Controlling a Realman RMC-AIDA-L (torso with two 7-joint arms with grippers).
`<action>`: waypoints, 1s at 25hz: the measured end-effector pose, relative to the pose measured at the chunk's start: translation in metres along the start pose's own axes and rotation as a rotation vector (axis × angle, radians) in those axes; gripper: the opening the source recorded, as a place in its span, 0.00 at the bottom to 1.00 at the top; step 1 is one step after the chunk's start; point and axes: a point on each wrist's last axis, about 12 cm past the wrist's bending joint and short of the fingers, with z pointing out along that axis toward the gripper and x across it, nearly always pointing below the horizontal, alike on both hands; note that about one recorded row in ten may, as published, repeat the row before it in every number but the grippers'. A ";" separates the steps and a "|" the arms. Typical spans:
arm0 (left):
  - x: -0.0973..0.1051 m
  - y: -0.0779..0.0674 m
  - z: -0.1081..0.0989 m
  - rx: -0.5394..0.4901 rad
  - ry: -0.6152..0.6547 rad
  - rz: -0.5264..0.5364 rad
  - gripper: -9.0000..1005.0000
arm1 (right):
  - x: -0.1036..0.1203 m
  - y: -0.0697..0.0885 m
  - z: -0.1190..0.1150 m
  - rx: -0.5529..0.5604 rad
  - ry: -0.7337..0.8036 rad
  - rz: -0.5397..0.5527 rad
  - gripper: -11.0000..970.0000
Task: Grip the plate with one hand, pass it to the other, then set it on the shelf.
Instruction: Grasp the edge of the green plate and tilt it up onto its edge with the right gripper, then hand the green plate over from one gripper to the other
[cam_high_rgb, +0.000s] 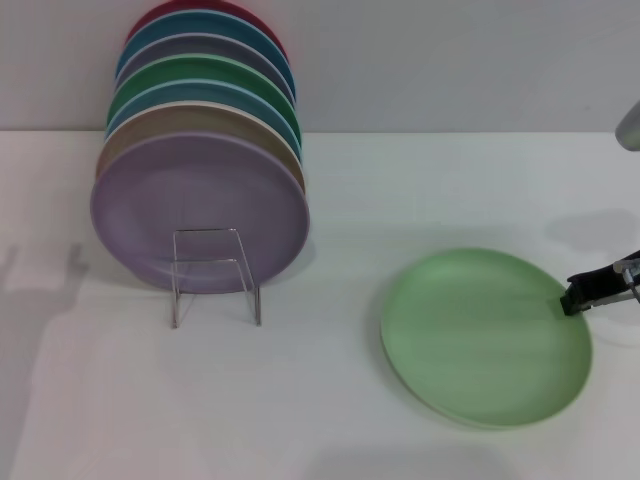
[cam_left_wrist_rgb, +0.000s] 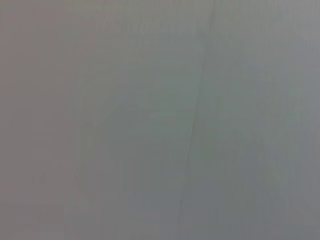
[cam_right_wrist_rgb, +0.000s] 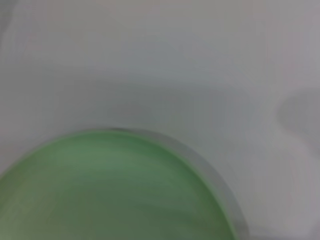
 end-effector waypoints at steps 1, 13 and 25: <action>0.000 0.000 0.000 0.000 0.000 0.000 0.81 | 0.000 0.000 -0.001 0.001 -0.005 -0.001 0.05; 0.000 0.000 0.000 0.000 0.001 0.002 0.81 | -0.018 0.004 -0.034 0.064 -0.246 -0.051 0.03; 0.000 0.000 0.000 -0.001 0.000 -0.008 0.81 | -0.041 0.019 -0.041 0.168 -0.436 -0.200 0.03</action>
